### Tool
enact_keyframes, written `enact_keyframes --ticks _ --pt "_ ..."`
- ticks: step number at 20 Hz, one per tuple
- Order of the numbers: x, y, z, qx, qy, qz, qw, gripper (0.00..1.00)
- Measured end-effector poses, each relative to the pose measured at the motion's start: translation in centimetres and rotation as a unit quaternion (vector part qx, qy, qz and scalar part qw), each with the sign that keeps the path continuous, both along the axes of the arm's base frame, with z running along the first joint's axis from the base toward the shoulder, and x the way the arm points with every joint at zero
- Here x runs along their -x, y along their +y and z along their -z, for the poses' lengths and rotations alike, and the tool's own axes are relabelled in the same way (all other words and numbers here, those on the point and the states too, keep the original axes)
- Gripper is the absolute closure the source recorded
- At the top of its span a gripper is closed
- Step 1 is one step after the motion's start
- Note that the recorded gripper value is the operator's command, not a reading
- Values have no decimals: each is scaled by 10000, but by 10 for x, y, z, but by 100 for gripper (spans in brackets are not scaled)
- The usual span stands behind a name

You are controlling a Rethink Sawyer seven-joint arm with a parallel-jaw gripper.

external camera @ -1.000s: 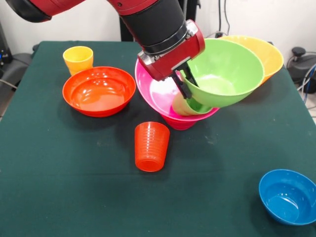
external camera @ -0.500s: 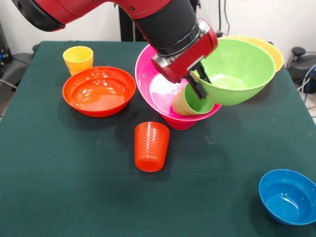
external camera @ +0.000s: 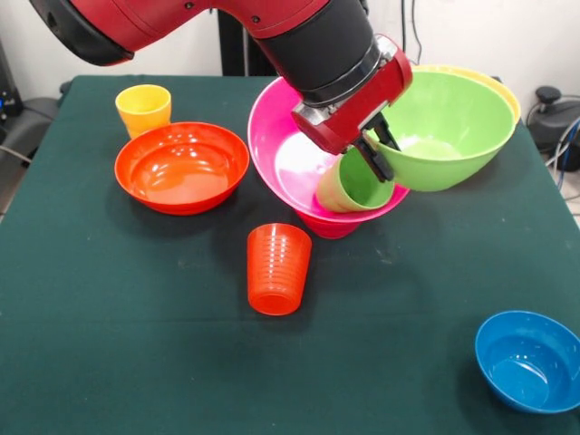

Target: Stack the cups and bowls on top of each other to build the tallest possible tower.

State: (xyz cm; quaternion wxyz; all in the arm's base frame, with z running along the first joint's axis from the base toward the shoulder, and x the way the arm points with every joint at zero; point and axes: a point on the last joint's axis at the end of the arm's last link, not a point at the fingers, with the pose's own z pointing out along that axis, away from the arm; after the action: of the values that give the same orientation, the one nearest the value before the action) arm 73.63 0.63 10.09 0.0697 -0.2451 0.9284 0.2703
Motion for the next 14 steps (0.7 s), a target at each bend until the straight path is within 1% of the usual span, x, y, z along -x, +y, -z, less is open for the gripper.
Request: enact_keyframes --ticks 4,5,8,11,14 --pt "-1 -1 1 60 35 -8 10000 100" --pt "-2 -2 3 111 75 -15 9999 100" --pt "-5 -3 3 174 140 -29 9997 100" --pt "-8 -7 3 246 209 -31 9995 100" --pt "-9 -11 3 309 228 -15 9993 100"
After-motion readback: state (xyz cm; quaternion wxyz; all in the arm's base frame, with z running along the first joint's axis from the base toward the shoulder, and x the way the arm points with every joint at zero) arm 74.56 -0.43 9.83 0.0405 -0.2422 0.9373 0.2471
